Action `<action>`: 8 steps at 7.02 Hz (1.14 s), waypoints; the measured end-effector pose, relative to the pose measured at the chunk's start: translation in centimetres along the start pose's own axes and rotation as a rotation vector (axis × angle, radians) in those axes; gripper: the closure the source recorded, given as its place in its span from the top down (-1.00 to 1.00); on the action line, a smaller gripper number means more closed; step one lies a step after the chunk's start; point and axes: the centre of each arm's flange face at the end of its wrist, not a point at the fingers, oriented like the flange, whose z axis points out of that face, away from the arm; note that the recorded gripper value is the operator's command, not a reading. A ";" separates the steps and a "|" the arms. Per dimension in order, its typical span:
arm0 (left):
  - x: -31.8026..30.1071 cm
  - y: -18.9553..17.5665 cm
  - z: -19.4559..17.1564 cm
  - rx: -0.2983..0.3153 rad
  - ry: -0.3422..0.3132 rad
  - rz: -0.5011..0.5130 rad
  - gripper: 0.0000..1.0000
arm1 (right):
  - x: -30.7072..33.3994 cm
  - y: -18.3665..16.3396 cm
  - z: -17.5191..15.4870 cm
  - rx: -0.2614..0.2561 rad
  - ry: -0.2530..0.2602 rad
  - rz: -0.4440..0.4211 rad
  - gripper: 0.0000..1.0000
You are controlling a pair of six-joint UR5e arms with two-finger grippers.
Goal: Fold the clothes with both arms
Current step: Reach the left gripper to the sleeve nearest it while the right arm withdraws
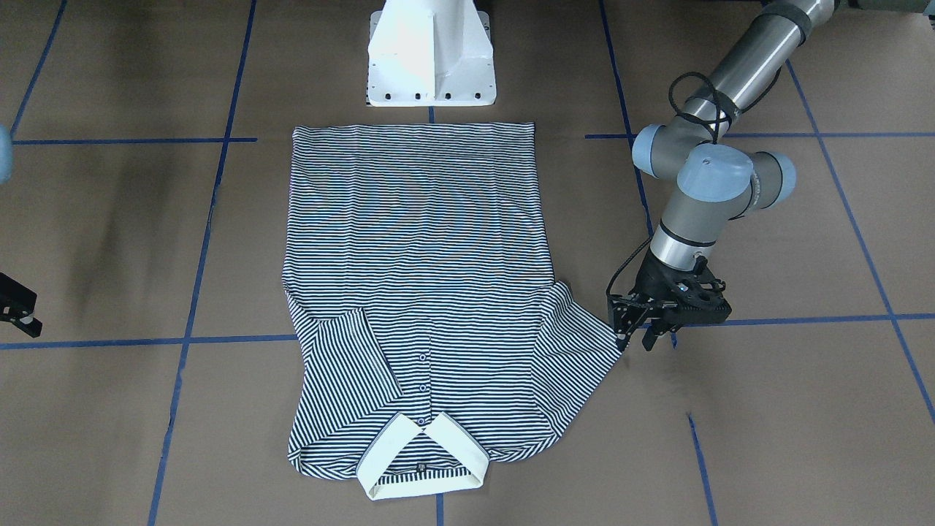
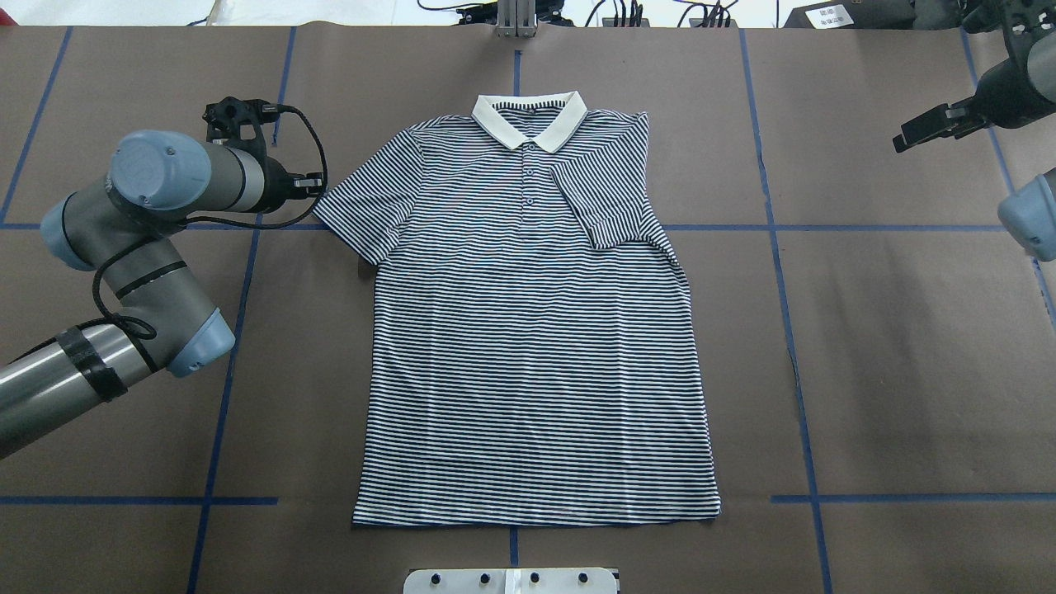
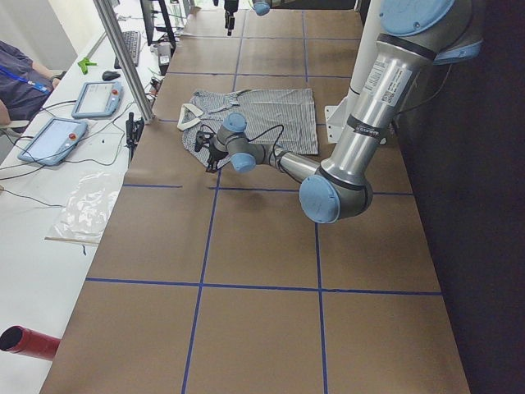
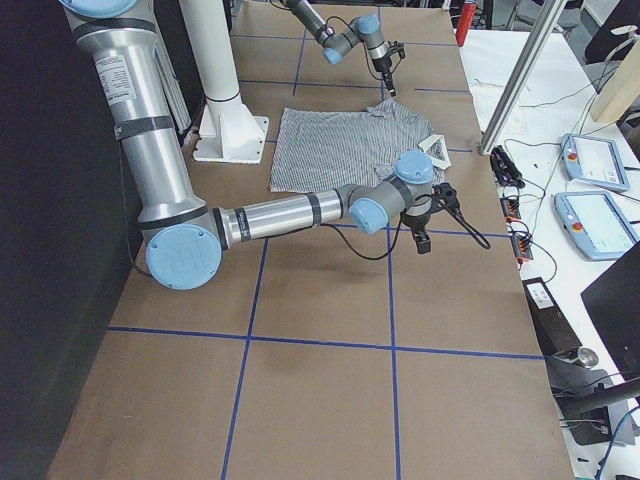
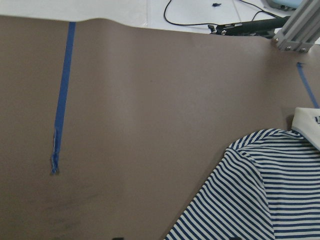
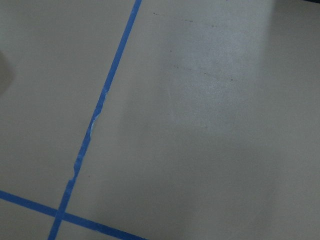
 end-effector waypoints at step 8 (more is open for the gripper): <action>1.3 1.0 1.3 -0.009 -0.006 0.016 -0.57 | 0.4 0.2 0.3 -0.005 0.006 0.003 1.00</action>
